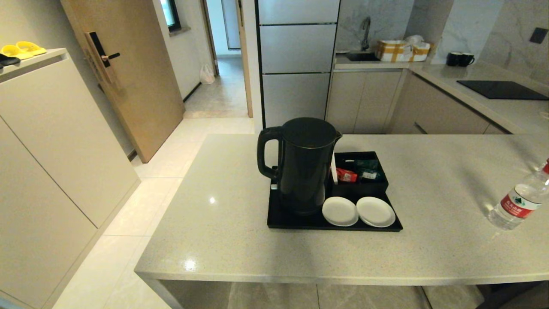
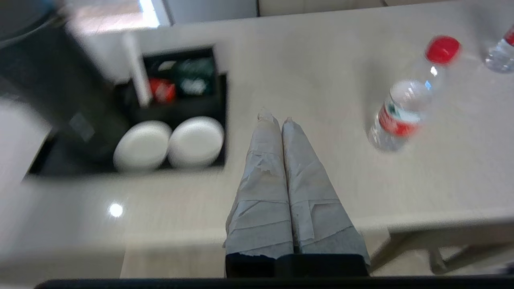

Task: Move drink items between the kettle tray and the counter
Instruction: Return the bottled water to its original position

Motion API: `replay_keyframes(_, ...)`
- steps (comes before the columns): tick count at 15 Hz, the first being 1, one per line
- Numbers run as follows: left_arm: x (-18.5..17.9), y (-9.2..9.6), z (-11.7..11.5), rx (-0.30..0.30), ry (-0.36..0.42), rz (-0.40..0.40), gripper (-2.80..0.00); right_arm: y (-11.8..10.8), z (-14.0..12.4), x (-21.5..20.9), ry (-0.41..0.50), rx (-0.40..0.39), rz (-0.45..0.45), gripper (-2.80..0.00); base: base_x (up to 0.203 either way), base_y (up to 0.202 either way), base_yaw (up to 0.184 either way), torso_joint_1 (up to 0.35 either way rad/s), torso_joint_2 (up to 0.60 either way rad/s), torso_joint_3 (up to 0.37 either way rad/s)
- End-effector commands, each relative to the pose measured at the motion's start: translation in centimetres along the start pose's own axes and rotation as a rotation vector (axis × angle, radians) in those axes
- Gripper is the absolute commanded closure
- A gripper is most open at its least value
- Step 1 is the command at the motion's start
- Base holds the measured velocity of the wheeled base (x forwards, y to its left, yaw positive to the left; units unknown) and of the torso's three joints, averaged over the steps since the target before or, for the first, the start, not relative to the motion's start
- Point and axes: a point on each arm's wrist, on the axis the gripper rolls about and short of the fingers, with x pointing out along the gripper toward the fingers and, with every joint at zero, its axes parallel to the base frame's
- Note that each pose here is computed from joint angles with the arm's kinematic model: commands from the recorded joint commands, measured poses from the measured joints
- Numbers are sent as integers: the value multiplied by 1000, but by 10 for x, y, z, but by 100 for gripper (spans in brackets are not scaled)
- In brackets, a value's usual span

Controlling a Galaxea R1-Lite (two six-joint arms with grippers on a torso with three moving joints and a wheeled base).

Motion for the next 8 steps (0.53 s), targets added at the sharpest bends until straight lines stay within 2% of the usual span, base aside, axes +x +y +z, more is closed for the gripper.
replay_keyframes(1, 0, 0, 0, -1, -1, 2, 0, 4, -18, -70, 3, -20, 38, 0, 0, 0, 0, 0, 0, 0)
replay_keyframes(3, 0, 0, 0, -1, 0, 2, 0, 4, -35, -99, 49, -56, 104, 0, 0, 0, 0, 0, 0, 0)
replay_keyframes(6, 0, 0, 0, -5, -1, 2, 0, -1, -72, -131, 16, -84, 153, 0, 0, 0, 0, 0, 0, 0)
replay_keyframes(7, 0, 0, 0, -4, 0, 2, 0, -3, -88, -130, 28, -80, 114, 0, 0, 0, 0, 0, 0, 0)
replay_keyframes(8, 0, 0, 0, -4, 0, 2, 0, -5, -103, -119, 55, -63, 36, 0, 0, 0, 0, 0, 0, 0)
